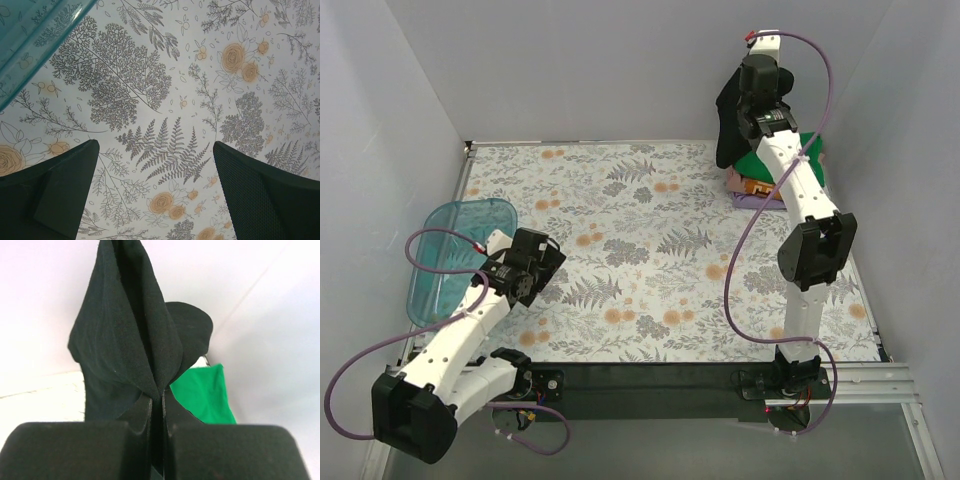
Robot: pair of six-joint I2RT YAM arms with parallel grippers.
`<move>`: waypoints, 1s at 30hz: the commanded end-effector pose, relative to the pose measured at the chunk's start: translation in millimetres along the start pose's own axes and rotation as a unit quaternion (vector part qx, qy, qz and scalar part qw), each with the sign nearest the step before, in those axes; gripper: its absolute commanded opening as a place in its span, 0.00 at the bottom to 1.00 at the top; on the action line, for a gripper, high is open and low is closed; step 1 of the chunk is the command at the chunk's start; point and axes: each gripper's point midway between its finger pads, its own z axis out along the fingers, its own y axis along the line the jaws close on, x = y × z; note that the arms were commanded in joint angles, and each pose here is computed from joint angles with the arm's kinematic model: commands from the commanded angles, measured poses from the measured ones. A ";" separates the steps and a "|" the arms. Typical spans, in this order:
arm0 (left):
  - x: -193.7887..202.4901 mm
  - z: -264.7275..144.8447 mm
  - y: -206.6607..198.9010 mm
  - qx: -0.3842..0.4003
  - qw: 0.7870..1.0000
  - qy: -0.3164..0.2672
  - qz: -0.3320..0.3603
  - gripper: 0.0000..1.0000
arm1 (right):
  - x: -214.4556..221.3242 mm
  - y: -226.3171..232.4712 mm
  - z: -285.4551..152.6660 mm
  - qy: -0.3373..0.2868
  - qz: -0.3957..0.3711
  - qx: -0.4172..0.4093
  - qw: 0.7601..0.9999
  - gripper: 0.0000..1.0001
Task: Fold and stack the t-shirts
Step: Neatly place the folded tshirt to the corner
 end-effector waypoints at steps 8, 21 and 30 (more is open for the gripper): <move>-5.9 0.0 -5.3 0.006 1.000 -0.009 0.006 0.98 | -62.3 -20.2 -17.5 -0.075 0.062 0.012 0.995 0.01; -1.5 10.5 -1.8 -0.017 1.000 -0.003 0.016 0.98 | 22.3 -58.5 23.0 0.010 0.024 0.080 0.996 0.01; 1.4 15.7 -2.1 -0.028 0.999 0.004 0.021 0.98 | 82.5 -90.9 65.2 0.064 0.022 0.061 0.996 0.01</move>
